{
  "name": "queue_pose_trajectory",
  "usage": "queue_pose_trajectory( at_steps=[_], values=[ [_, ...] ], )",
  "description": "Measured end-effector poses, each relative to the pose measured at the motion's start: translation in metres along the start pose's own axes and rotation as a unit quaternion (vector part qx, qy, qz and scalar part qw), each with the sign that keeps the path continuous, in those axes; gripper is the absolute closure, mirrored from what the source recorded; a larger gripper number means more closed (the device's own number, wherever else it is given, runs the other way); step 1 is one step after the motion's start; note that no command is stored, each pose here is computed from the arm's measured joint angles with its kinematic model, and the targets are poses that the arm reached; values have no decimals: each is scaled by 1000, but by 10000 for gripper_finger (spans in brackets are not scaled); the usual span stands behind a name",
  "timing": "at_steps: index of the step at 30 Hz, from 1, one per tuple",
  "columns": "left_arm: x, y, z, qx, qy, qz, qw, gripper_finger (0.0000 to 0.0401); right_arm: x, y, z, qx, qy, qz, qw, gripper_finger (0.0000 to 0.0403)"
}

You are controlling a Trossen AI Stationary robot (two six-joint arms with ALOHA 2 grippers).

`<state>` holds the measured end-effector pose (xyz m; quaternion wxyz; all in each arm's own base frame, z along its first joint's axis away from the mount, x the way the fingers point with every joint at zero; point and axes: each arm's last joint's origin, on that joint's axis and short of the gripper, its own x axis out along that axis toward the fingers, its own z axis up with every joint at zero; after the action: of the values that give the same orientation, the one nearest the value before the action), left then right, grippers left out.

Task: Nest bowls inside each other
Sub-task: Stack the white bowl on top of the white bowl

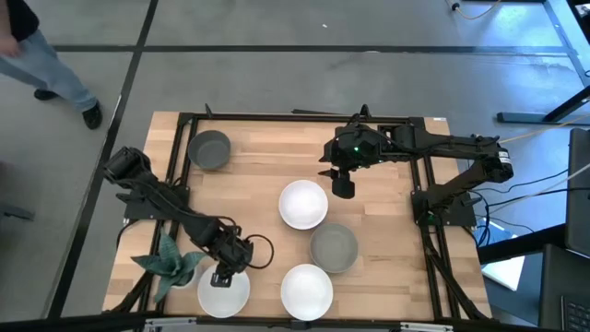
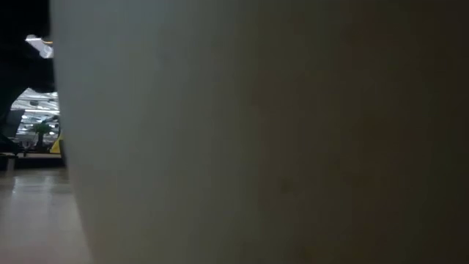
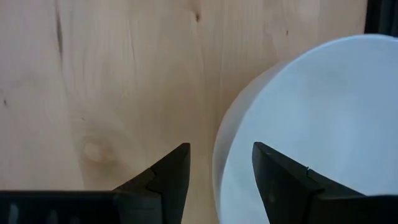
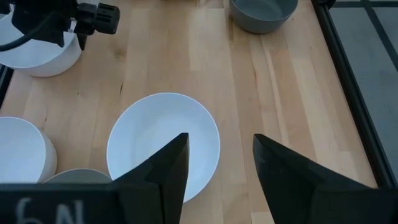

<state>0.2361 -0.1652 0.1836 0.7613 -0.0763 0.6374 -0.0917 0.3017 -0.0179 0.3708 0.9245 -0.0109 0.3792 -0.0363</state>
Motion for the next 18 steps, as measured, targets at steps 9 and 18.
queue_pose_trajectory(
  at_steps=[9,18],
  values=[
    [8,3,2,-9,10,9,1000,298,0,0,0,0,0,0,1000,224],
    [6,23,15,-47,-7,26,999,393,0,0,-1,-12,6,0,1000,224]
  ],
)
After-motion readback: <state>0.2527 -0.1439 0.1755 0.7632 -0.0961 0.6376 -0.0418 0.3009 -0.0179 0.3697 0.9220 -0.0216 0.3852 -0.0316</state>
